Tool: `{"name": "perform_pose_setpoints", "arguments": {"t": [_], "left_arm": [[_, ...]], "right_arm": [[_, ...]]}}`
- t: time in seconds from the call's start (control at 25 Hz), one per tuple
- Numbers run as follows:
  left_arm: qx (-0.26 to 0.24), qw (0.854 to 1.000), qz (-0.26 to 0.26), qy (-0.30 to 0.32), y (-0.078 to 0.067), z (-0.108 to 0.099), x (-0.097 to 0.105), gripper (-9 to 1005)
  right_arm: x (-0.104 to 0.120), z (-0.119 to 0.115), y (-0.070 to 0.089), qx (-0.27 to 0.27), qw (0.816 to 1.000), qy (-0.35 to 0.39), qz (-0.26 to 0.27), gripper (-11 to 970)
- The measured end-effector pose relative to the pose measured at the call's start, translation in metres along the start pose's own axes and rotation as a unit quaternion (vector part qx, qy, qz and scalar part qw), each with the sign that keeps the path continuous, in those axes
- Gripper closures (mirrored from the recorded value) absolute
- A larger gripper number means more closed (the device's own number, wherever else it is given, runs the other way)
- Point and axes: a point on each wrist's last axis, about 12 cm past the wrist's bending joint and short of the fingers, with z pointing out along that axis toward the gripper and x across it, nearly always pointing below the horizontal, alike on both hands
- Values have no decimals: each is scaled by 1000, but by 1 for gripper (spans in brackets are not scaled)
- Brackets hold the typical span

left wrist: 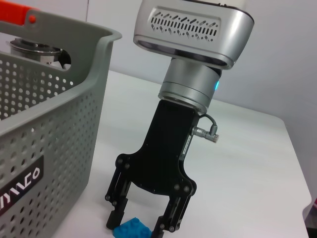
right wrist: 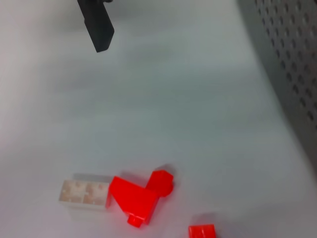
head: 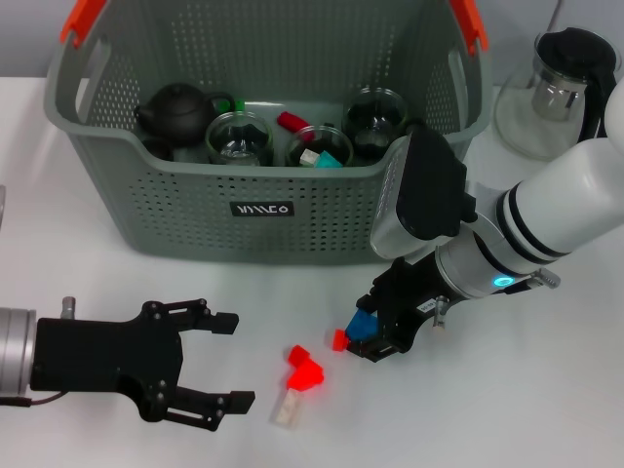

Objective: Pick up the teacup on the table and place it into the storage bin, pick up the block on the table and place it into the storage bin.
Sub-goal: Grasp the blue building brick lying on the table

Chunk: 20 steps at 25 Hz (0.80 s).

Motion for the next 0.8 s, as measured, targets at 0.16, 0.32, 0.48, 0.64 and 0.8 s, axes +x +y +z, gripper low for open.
{"name": "perform_pose_setpoints", "arguments": {"t": [0.16,0.32,0.48,0.64,0.8], "left_arm": [[0,1000,-1,0,0,0,0,50],[0,1000,-1,0,0,0,0,50],[0,1000,-1,0,1,0,-1,50],[0,1000,-1,0,1,0,-1,50],[0,1000,-1,0,1,0,-1,50]], "right_arm": [[0,0,0,1,1000,0,0,330],[1,-1,-1,2,1000,2,0,334],[1,-1,-2,4,1000,5,3,426],[1,-2,-2,3,1000,6,3,495],[0,-3,-2,2,1000,5,6,529]]}}
